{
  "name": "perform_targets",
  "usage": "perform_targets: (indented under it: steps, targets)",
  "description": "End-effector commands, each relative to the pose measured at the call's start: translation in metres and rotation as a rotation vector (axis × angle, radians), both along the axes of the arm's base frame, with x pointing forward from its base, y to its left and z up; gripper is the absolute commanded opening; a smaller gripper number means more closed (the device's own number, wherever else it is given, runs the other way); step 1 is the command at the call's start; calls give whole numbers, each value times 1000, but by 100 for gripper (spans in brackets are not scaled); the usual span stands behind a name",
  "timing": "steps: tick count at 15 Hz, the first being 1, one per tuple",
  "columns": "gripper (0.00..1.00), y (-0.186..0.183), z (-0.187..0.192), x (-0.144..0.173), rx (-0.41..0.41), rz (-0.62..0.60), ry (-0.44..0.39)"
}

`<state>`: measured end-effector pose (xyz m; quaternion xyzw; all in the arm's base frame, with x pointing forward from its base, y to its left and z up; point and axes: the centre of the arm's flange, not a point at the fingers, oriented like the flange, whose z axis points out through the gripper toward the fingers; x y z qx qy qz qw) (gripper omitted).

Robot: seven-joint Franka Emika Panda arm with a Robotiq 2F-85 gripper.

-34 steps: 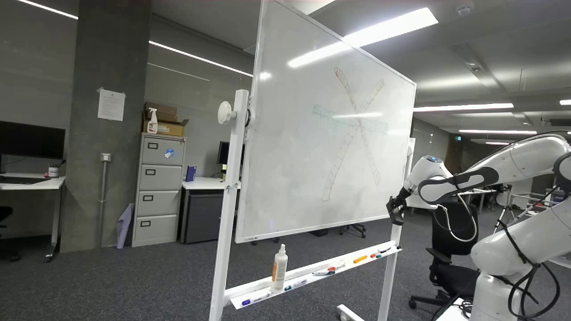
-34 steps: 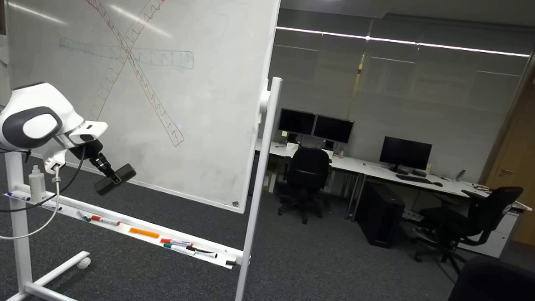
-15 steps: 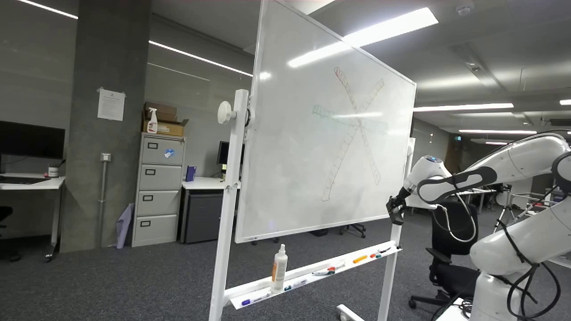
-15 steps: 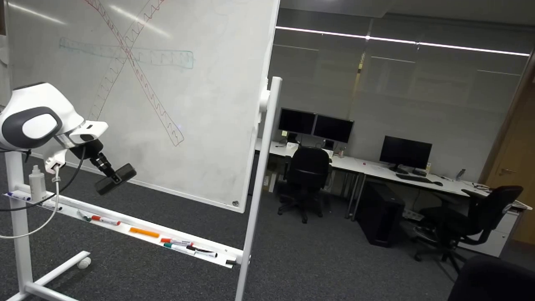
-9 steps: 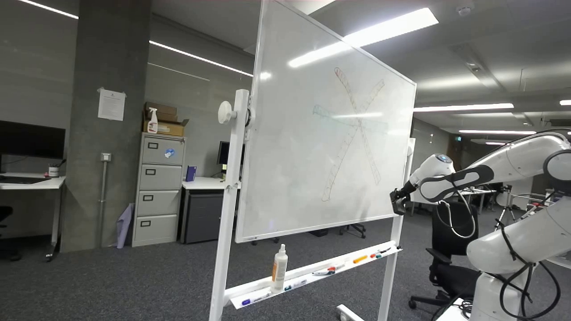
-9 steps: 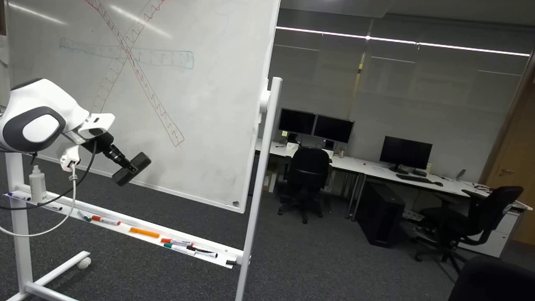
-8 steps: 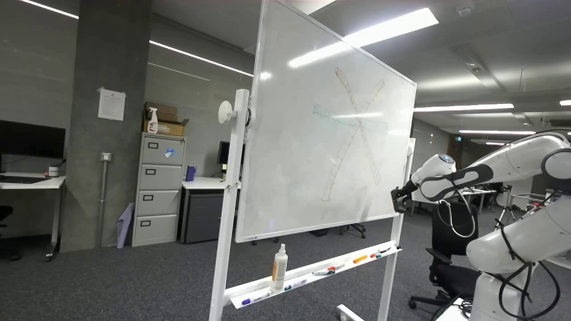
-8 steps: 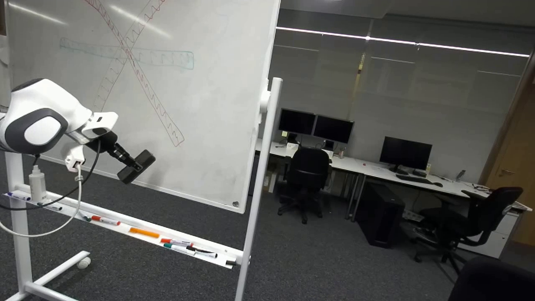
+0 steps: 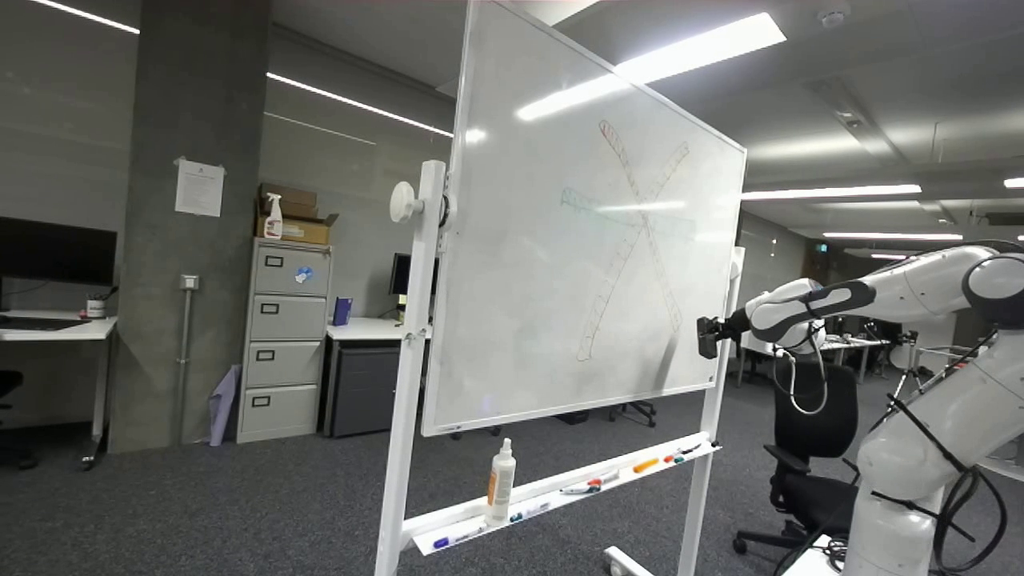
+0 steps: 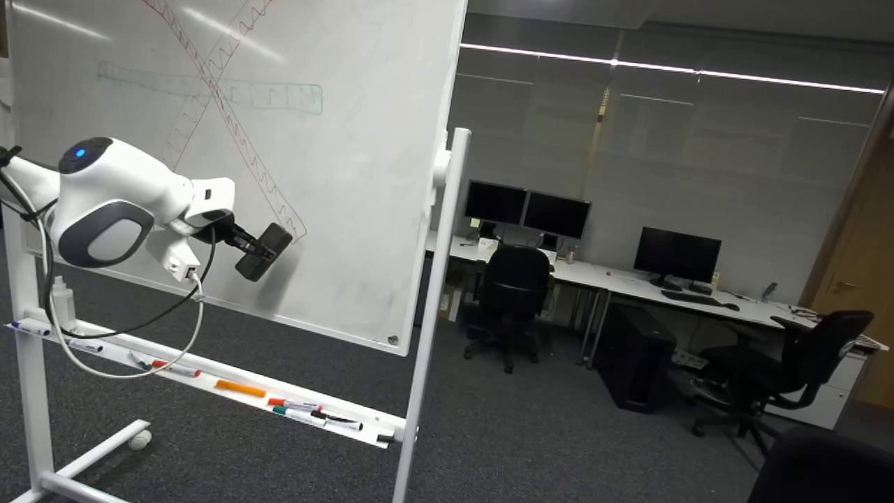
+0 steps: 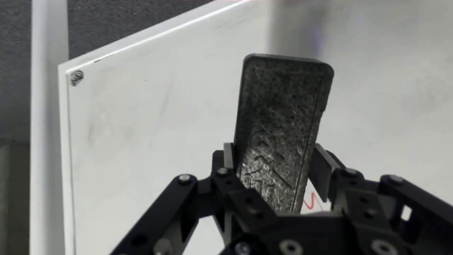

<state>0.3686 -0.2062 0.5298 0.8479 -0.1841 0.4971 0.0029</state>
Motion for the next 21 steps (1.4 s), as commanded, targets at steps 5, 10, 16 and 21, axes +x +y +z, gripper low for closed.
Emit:
perform_targets:
  steps: [5, 10, 16, 21]
  targets:
    - [55, -7, 8, 17, 43, 70, -45]
    - [30, -1, 4, 23, 54, 64, -73]
    - [30, 9, 2, 41, 65, 83, -146]
    - [30, 1, 0, 50, 91, 81, -176]
